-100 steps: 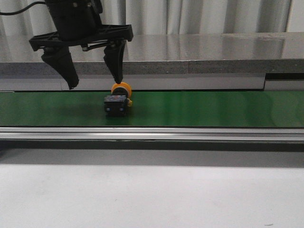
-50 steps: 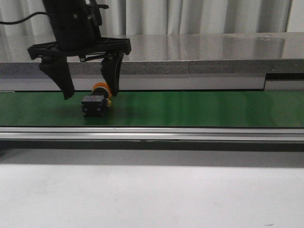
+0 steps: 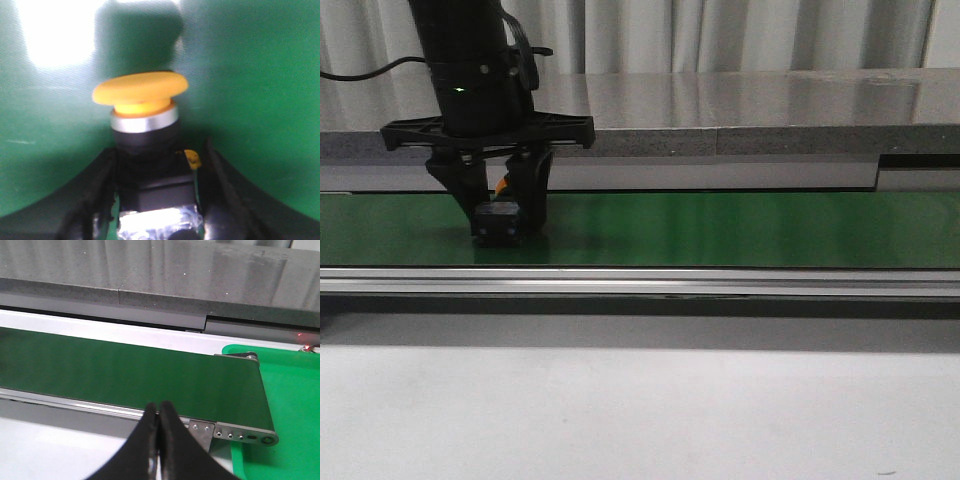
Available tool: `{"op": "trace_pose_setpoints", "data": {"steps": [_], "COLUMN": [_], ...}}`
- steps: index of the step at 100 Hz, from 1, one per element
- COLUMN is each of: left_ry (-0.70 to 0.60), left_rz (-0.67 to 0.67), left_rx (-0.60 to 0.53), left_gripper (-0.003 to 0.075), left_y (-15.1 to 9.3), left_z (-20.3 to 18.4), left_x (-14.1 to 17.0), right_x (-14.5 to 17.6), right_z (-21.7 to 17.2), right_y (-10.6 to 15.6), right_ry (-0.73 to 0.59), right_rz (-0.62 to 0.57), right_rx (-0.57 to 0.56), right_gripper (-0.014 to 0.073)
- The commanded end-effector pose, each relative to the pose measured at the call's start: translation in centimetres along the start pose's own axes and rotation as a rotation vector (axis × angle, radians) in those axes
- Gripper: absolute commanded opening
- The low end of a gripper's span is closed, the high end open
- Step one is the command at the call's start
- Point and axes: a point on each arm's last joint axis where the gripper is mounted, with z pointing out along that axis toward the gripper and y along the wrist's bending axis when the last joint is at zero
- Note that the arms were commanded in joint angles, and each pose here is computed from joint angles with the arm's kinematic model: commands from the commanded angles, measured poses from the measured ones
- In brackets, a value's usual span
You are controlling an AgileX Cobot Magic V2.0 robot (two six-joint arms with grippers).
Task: Move button from right to left
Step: 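Close the left gripper around the button on the belt, then lift the button with the left gripper over the blue tray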
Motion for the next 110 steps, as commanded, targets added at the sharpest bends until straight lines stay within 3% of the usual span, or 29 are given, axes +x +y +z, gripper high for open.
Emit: {"op": "trace_pose_setpoints", "data": {"steps": [1,18,43,86,110], "left_ry": [-0.091,-0.140,-0.174,-0.171,-0.119], "left_rz": [-0.006,-0.005,0.003,-0.014,-0.189], "left_rx": [0.032,0.009,-0.030,-0.133,-0.180], "left_gripper": [0.0126,0.0120,0.0120,0.0120,0.0120], "left_y": [-0.3,0.7,5.8,19.0,26.8], "left_z": [-3.5,-5.5,-8.7,-10.8,-10.3], "left_x": [-0.2,-0.2,-0.4,-0.1,1.6], "right_x": [-1.3,-1.3,-1.3,-1.3,-1.3], "right_z": [-0.2,-0.2,-0.2,-0.2,-0.2], "right_y": [-0.1,-0.1,-0.1,-0.1,-0.1], "right_ry": [-0.083,-0.083,-0.083,-0.083,-0.083], "right_rz": [-0.001,-0.001,-0.001,-0.001,-0.001], "right_rx": [0.016,0.016,0.016,0.016,0.016], "right_gripper": [-0.0067,-0.0067,-0.0067,-0.0067,-0.0067]}}
